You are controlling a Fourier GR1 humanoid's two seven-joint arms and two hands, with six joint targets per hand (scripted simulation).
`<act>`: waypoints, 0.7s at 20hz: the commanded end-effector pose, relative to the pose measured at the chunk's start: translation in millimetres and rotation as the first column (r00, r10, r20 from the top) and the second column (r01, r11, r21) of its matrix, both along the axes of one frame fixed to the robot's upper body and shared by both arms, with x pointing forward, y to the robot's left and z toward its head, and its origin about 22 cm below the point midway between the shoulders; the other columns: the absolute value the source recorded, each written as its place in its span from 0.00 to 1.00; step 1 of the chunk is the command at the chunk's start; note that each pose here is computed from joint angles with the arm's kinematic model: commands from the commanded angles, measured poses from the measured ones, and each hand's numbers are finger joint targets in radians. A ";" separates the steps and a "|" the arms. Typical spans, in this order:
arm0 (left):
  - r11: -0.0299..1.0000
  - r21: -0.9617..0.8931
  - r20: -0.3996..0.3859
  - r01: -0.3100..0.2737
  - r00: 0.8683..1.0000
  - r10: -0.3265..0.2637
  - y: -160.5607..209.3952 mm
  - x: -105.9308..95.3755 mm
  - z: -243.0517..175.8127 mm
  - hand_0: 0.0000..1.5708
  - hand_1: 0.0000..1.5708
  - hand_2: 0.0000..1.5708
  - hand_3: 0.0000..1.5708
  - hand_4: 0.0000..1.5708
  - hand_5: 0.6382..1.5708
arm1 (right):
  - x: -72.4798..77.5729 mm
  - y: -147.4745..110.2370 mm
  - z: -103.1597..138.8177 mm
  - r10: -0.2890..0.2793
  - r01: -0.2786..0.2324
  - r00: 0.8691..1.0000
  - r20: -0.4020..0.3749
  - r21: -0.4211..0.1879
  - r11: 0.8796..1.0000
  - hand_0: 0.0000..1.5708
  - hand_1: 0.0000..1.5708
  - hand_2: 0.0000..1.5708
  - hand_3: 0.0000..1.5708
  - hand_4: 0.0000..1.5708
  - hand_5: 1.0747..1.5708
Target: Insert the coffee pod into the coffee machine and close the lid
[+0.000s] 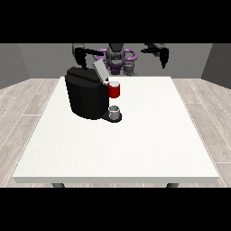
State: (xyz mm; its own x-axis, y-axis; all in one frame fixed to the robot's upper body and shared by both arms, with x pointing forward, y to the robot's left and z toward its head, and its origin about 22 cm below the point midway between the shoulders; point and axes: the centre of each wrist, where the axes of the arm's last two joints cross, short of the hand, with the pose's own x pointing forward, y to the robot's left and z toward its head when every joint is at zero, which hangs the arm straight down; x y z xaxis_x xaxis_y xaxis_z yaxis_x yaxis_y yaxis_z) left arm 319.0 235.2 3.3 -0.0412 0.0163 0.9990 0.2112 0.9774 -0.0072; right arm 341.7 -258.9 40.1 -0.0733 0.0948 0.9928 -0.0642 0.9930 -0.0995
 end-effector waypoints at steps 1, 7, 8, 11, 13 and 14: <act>0.998 0.039 0.048 -0.054 0.997 0.052 15.2 1.1 13.5 0.00 0.00 0.00 0.00 0.00 1.00 | 7.4 8.1 -0.6 0.035 -0.036 0.998 0.058 0.023 0.999 0.00 0.00 0.00 0.00 0.00 1.00; 0.998 0.030 0.062 -0.059 0.996 0.057 18.1 -11.3 13.7 0.00 0.00 0.00 0.00 0.00 1.00 | 28.5 17.2 20.1 0.070 -0.068 0.997 0.037 -0.054 0.996 0.00 0.00 0.00 0.00 0.00 1.00; 0.998 0.034 0.046 -0.047 0.998 0.046 8.8 -10.2 10.2 0.00 0.00 0.00 0.00 0.00 1.00 | 36.0 39.8 36.8 0.071 -0.069 0.996 0.054 -0.041 0.997 0.00 0.00 0.00 0.00 0.00 1.00; 0.998 0.024 0.073 -0.064 0.995 0.062 14.5 -15.1 13.4 0.00 0.00 0.00 0.00 0.00 1.00 | 35.3 39.3 22.3 0.083 -0.080 0.996 0.035 -0.075 0.994 0.00 0.00 0.00 0.00 0.00 1.00; 0.996 0.014 0.051 -0.090 0.995 0.089 23.8 -17.3 18.7 0.00 0.00 0.00 0.00 0.00 1.00 | 36.2 30.3 21.3 0.088 -0.085 0.996 0.035 -0.067 0.994 0.00 0.00 0.00 0.00 0.00 1.00; 0.997 0.017 0.087 -0.080 0.993 0.078 17.0 -13.7 29.5 0.00 0.00 0.00 0.00 0.00 1.00 | 35.4 17.8 11.0 0.076 -0.072 0.996 0.053 -0.059 0.996 0.00 0.00 0.00 0.00 0.00 1.00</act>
State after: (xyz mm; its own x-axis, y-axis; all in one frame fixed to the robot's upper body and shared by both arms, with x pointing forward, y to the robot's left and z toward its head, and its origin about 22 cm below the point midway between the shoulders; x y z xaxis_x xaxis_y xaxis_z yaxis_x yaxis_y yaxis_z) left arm 304.5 258.8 19.7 -0.0982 -0.0135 0.9951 0.1419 0.9895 0.0274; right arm 373.1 -232.3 61.0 -0.1378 0.1382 0.9808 -0.1349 0.9784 -0.1568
